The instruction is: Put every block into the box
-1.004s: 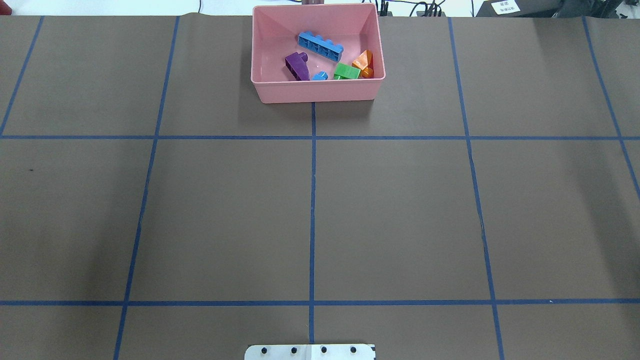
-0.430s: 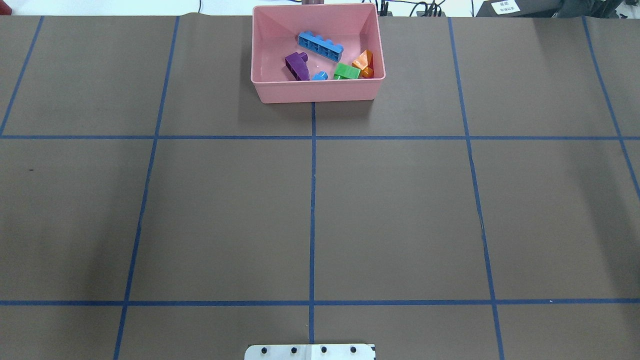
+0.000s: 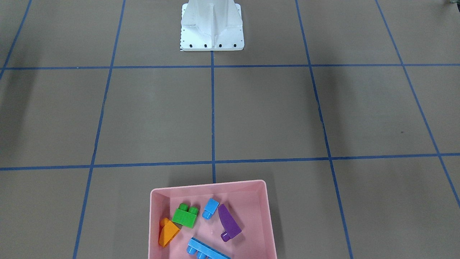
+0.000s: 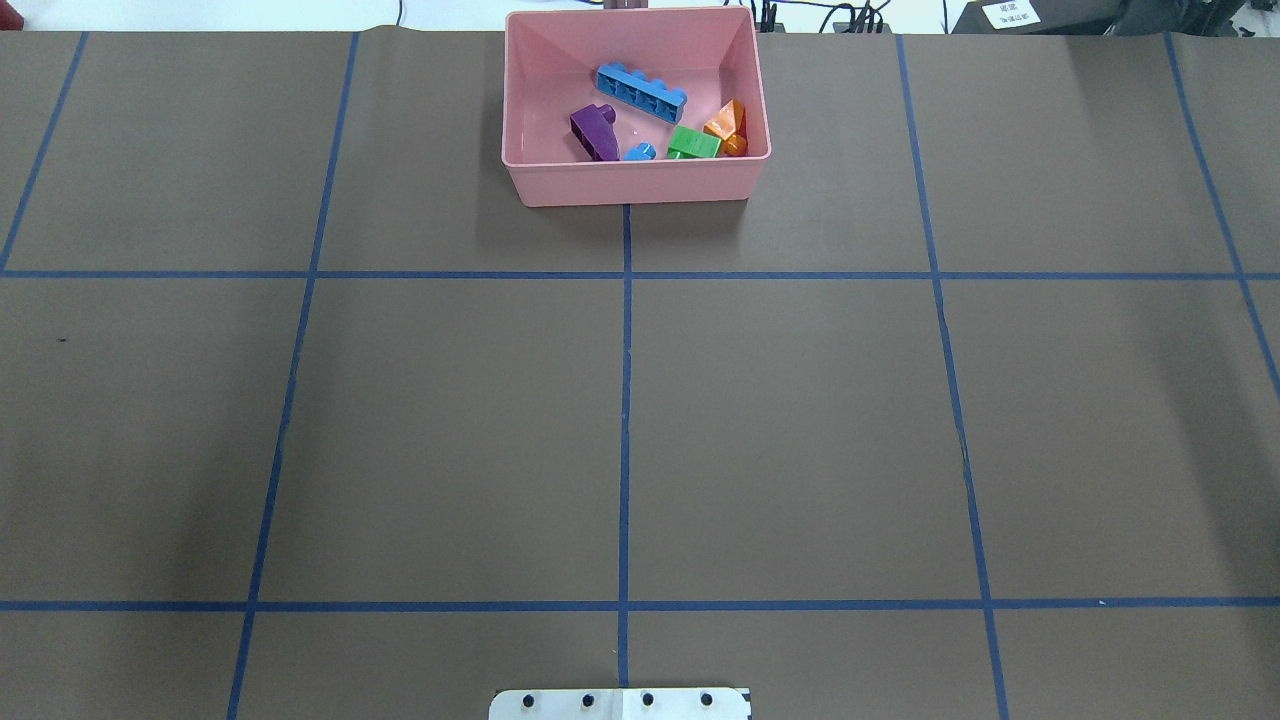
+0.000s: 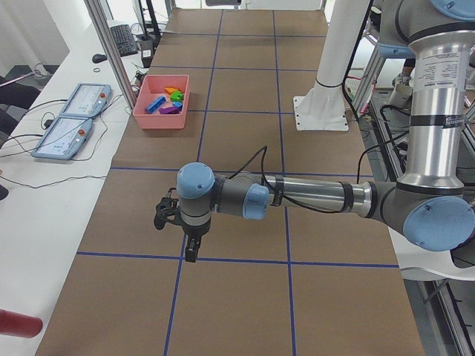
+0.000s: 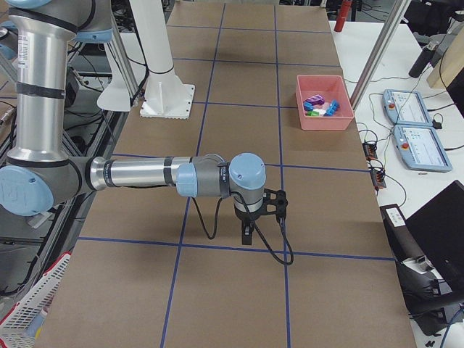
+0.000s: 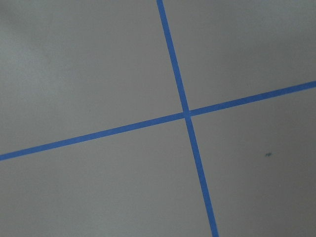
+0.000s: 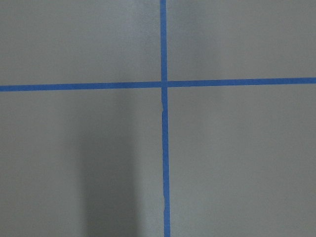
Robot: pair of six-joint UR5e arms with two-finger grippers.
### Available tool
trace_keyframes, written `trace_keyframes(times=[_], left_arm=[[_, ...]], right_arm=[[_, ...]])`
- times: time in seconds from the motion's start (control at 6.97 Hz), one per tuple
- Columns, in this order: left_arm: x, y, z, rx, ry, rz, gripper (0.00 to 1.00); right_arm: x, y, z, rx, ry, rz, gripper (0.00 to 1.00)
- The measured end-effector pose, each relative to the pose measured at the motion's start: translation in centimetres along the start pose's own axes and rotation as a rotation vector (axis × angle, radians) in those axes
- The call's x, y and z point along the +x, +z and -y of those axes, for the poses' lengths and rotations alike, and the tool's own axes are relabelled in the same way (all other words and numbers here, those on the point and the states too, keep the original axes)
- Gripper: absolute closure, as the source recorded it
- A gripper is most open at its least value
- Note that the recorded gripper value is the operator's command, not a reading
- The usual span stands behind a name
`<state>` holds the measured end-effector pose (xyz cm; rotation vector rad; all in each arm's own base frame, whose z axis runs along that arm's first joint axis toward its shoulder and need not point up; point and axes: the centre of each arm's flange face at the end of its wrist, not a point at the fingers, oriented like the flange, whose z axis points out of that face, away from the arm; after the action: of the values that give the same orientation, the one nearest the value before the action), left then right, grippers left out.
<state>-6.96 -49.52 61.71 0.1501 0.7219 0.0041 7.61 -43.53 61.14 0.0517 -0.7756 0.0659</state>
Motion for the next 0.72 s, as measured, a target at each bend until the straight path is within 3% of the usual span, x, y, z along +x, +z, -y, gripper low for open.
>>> trace_keyframes(times=[0.72], left_arm=[[-0.05,0.09,0.08,0.006,-0.023,0.000,0.00]], right_arm=[[-0.13,-0.19,0.09,0.003,-0.002,0.000,0.00]])
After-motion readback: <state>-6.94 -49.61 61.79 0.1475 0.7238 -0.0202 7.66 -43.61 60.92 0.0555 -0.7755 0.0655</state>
